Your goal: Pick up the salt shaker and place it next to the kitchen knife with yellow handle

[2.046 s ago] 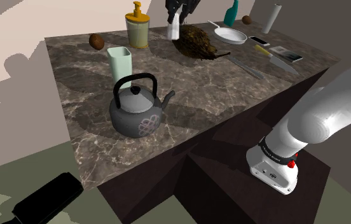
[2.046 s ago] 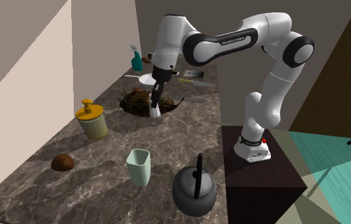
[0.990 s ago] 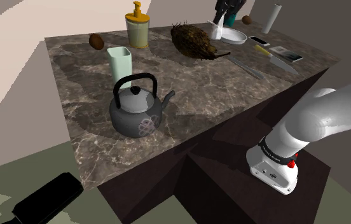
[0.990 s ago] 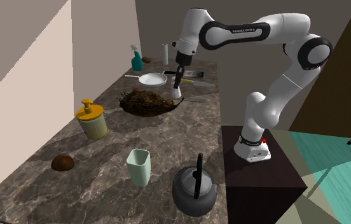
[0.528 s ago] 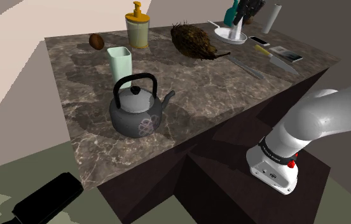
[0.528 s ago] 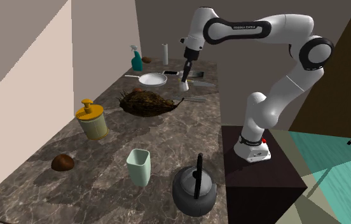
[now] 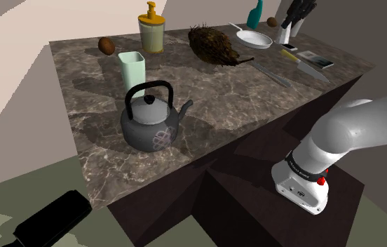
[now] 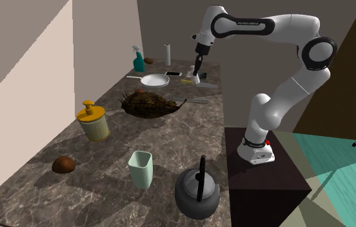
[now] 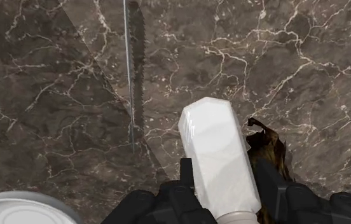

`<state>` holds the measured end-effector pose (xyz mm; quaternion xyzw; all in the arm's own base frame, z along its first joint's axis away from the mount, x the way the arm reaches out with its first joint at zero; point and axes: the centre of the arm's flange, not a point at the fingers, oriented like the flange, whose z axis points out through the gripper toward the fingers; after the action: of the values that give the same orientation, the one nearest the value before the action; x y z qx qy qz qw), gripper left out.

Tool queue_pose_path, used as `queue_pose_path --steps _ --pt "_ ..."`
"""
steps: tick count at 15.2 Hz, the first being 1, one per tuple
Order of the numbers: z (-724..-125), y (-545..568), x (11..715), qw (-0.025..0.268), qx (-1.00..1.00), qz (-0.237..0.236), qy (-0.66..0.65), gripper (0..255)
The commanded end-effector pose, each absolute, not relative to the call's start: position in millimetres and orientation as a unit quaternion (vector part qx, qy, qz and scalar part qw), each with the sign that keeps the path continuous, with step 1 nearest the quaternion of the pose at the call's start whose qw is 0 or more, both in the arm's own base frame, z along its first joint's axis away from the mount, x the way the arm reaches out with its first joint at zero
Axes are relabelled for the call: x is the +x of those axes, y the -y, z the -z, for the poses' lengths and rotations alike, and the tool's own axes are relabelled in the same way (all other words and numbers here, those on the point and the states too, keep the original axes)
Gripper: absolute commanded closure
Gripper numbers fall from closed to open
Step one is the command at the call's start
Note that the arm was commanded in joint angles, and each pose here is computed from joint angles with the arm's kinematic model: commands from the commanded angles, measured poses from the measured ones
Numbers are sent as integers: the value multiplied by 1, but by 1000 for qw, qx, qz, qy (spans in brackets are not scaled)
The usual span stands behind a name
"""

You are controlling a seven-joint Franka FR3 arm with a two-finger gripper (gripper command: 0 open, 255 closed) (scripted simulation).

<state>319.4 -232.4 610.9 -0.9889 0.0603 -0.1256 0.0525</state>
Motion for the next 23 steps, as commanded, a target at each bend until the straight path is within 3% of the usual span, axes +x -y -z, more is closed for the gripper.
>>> queue_pose_path --steps 1,23 --pt "-609 253 308 52 -989 126 -60 255" --pt "-609 507 167 52 -989 126 -60 255"
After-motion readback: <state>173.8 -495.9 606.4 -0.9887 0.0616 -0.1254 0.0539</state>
